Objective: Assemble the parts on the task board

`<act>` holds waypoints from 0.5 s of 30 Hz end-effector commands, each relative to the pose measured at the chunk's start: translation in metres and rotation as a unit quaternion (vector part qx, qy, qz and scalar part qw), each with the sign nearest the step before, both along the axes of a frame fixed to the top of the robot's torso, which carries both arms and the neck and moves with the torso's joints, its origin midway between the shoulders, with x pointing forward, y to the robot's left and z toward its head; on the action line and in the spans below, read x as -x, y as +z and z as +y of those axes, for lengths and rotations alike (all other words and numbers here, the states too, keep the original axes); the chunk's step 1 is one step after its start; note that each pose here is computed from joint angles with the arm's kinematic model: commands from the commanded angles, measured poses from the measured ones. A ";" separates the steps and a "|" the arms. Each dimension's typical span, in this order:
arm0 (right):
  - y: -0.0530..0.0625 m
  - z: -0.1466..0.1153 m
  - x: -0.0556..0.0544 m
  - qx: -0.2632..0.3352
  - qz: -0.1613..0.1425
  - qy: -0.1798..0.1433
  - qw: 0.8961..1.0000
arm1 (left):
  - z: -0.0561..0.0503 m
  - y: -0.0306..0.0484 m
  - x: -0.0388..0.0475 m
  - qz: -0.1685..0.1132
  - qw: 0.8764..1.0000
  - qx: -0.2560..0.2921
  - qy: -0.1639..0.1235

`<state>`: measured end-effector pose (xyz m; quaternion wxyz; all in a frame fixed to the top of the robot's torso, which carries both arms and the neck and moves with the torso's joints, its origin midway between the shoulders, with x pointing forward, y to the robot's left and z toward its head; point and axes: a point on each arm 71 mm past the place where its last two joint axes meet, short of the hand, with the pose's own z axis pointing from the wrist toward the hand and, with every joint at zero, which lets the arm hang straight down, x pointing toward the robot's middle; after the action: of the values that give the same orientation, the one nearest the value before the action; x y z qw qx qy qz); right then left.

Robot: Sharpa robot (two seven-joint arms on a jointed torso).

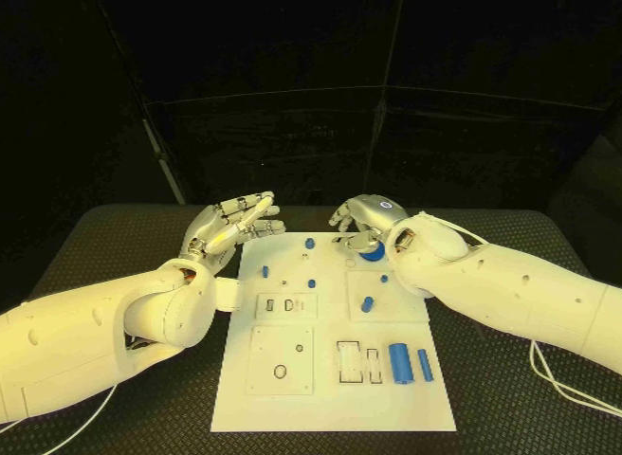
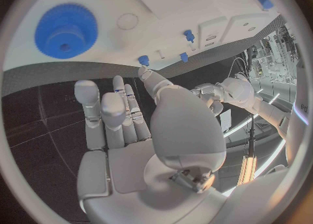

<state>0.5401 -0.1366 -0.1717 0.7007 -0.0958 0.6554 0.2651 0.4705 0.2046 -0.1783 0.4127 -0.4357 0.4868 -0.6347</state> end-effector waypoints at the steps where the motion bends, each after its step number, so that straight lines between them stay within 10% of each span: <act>1: 0.006 -0.016 0.005 -0.047 0.020 -0.026 0.998 | 0.000 0.0019 0.0004 -0.005 1.000 0.002 -0.007; 15: -0.003 -0.073 0.015 -0.041 0.140 -0.088 0.985 | 0.000 0.0009 -0.0010 -0.004 1.000 0.002 -0.008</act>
<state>0.5249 -0.2091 -0.1697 0.6561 0.0113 0.7127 0.2479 0.4716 0.2062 -0.1789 0.4129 -0.4363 0.4873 -0.6337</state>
